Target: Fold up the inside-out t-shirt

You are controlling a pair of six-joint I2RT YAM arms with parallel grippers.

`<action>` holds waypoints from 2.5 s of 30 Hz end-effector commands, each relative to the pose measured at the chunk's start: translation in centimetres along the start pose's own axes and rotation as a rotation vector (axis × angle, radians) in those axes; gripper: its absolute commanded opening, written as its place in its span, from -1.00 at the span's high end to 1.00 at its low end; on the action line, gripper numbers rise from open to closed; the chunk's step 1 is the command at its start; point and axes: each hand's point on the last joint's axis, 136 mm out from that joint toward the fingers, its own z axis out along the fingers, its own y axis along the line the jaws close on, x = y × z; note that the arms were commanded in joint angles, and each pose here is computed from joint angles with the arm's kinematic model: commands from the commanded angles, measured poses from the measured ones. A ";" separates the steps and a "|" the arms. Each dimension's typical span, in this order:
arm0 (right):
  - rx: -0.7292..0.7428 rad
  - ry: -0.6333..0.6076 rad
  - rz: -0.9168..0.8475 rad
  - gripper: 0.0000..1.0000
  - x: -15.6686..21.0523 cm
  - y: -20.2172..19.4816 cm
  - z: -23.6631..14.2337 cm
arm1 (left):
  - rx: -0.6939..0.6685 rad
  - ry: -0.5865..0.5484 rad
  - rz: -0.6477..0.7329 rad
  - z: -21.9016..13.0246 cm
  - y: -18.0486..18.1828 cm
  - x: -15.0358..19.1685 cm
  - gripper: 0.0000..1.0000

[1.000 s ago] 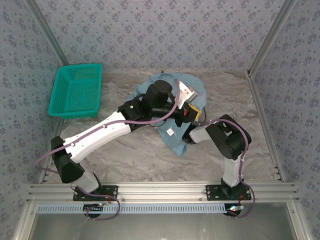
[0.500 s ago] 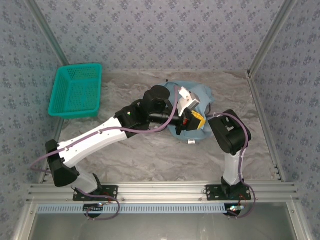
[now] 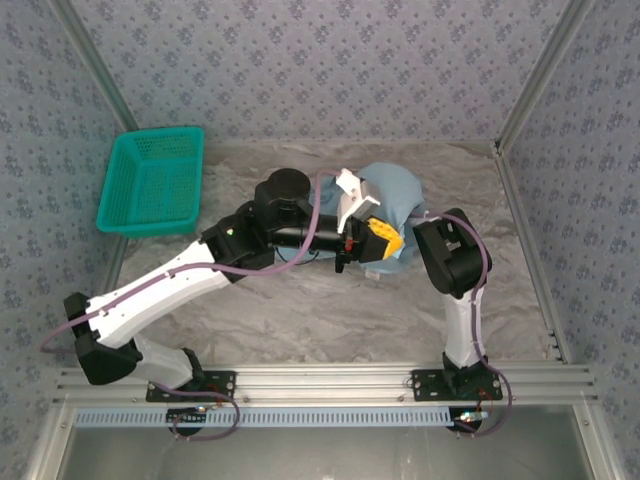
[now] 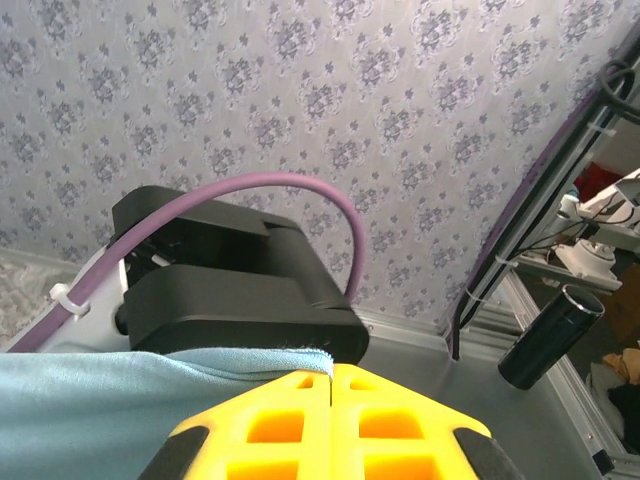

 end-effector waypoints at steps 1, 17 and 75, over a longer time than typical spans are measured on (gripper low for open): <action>0.045 0.077 0.046 -0.27 1.0 -0.8 0.6 | 0.071 -0.071 0.096 -1.5 -3.0 -2.6 1.00; 0.014 0.282 0.092 0.91 7.9 -4.0 -1.9 | -0.405 -0.256 0.001 -9.2 7.3 -4.8 1.00; -0.590 0.229 -0.249 1.00 1.3 10.4 -16.9 | -0.594 0.004 -0.066 -14.4 26.8 11.6 -0.63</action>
